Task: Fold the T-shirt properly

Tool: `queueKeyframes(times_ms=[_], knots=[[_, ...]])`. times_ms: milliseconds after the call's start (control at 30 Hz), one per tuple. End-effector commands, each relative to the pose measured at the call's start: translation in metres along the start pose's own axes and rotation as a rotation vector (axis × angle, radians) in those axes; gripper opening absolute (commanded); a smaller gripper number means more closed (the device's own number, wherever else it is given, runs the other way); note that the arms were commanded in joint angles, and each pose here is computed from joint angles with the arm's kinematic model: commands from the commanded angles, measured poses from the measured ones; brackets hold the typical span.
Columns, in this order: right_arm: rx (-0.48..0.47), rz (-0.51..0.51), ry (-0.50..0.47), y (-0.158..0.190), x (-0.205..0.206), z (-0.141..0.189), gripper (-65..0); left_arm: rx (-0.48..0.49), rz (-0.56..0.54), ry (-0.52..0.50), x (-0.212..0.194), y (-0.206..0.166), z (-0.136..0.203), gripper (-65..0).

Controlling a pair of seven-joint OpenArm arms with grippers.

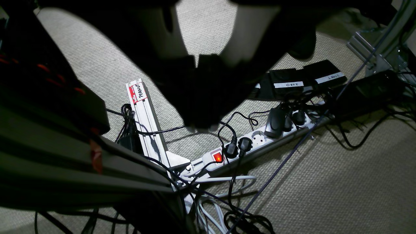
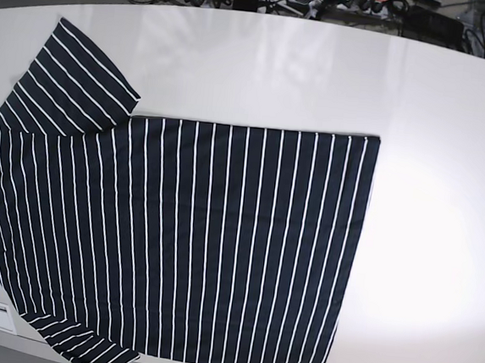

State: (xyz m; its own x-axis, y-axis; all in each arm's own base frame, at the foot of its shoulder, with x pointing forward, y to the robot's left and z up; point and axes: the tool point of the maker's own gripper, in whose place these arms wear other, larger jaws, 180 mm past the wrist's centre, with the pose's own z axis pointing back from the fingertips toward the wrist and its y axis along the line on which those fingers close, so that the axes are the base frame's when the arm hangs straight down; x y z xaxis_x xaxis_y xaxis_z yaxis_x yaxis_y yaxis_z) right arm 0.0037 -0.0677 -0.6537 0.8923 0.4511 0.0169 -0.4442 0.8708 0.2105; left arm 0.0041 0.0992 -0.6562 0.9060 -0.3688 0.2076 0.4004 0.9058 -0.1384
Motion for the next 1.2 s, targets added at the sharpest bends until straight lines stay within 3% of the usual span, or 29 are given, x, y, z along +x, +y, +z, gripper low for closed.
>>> queueKeyframes(times_ms=[0, 1167], knots=[[0.006, 0.002, -0.015, 0.0007, 0.0044, 0.0005, -65.0, -0.01, -0.006, -0.013, 0.0022, -0.001, 0.0003, -65.0], [0.042, 0.011, -0.027, 0.0073, 0.0069, 0.0008, -65.0, -0.04, -0.016, -0.023, 0.0068, -0.0064, 0.0002, -65.0]])
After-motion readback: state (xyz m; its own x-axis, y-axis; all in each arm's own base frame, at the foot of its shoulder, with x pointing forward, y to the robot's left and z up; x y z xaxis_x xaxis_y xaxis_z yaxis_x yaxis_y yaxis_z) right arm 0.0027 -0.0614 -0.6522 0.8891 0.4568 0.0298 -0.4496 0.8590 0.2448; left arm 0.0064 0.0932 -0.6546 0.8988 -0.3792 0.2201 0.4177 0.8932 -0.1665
